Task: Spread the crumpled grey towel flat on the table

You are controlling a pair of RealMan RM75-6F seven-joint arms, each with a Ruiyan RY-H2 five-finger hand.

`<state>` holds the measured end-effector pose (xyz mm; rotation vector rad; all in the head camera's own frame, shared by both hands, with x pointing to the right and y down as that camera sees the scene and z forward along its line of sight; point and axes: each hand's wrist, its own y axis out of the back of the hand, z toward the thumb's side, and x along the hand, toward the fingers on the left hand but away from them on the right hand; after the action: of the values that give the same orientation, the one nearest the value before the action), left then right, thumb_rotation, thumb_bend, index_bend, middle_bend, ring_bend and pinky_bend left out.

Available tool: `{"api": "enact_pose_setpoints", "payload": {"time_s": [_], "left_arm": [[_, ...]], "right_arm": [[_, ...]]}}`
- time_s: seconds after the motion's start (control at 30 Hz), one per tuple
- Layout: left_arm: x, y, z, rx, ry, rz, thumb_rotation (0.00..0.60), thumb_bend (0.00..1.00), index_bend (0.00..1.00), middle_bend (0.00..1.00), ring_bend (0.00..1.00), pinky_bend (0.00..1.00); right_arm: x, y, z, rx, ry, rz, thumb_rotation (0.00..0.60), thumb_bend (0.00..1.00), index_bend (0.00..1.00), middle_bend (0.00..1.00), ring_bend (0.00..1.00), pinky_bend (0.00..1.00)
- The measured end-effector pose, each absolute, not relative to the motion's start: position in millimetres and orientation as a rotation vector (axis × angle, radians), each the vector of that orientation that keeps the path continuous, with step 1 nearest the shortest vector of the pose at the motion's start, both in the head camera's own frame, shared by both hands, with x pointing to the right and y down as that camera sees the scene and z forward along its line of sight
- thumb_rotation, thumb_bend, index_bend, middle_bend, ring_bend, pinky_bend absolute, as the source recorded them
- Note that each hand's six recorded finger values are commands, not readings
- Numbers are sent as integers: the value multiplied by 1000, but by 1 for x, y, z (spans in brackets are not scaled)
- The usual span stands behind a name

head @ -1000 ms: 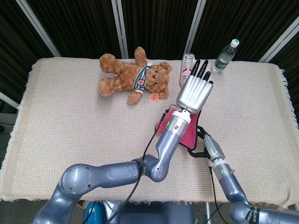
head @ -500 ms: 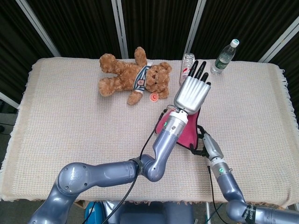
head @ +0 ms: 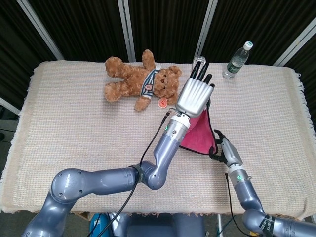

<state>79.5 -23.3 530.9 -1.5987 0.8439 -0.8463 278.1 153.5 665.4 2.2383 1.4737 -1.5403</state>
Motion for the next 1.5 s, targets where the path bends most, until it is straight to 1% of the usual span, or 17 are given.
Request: {"api": "enact_pose_setpoints", "payload": {"time_s": [0.17, 0.4, 0.63, 0.83, 1.07, 1.5], "left_arm": [[62, -25, 523, -1633, 869, -816, 600, 496, 604, 262, 0, 0], [16, -34, 519, -1672, 919, -818, 600, 495, 604, 262, 0, 0], [-24, -42, 517, -1708, 979, -833, 600, 495, 604, 263, 0, 0], [-55, -48, 523, -1737, 1020, -871, 600, 495, 603, 263, 0, 0], [-68, -51, 532, -1735, 1015, -900, 600, 495, 603, 266, 0, 0], [-69, -60, 548, -1737, 1051, -906, 600, 507, 604, 271, 0, 0]], "right_arm": [[282, 140, 657, 2251, 1526, -1530, 600, 607, 615, 89, 0, 0], [284, 120, 640, 2278, 1610, -1535, 600, 606, 615, 94, 0, 0], [284, 92, 613, 2300, 1732, -1517, 600, 606, 615, 108, 0, 0], [274, 65, 591, 2352, 1823, -1519, 600, 606, 615, 117, 0, 0], [263, 41, 581, 2399, 1860, -1605, 600, 606, 615, 119, 0, 0], [251, -8, 579, 2402, 1945, -1683, 600, 606, 615, 122, 0, 0]]}}
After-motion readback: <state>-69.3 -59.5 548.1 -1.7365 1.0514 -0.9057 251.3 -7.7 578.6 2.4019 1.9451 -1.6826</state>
